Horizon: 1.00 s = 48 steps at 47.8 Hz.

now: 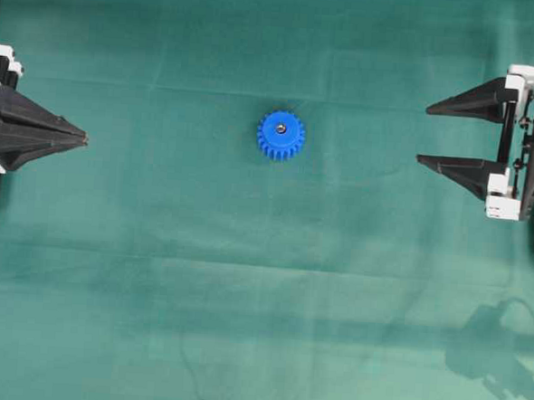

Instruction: Insert the shaft placed at a random location into the center hole of the small gear at another random location.

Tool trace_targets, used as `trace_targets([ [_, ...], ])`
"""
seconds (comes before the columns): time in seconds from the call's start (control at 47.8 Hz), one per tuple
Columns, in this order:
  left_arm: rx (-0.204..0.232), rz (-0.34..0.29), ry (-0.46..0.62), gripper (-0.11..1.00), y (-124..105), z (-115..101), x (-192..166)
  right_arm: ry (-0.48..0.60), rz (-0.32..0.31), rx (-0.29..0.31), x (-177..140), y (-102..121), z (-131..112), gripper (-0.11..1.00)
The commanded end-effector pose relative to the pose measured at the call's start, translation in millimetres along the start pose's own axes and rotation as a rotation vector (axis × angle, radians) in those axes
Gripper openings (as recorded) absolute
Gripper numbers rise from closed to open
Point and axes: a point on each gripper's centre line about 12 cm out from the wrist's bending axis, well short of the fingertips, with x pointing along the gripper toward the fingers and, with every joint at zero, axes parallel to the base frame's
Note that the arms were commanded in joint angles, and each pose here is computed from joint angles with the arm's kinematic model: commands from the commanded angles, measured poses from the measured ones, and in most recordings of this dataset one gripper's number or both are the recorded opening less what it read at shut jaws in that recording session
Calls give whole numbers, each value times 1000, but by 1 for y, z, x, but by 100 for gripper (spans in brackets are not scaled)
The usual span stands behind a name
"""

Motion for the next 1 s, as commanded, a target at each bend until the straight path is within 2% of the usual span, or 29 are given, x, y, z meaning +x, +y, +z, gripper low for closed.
trace_targets([
  [0.0,0,-2,-9,0,0,3,1,-13,3,-2,1,1,5,76],
  [0.982,0,-1,-6,0,0,2,1,-12,2,-1,1,1,5,76],
])
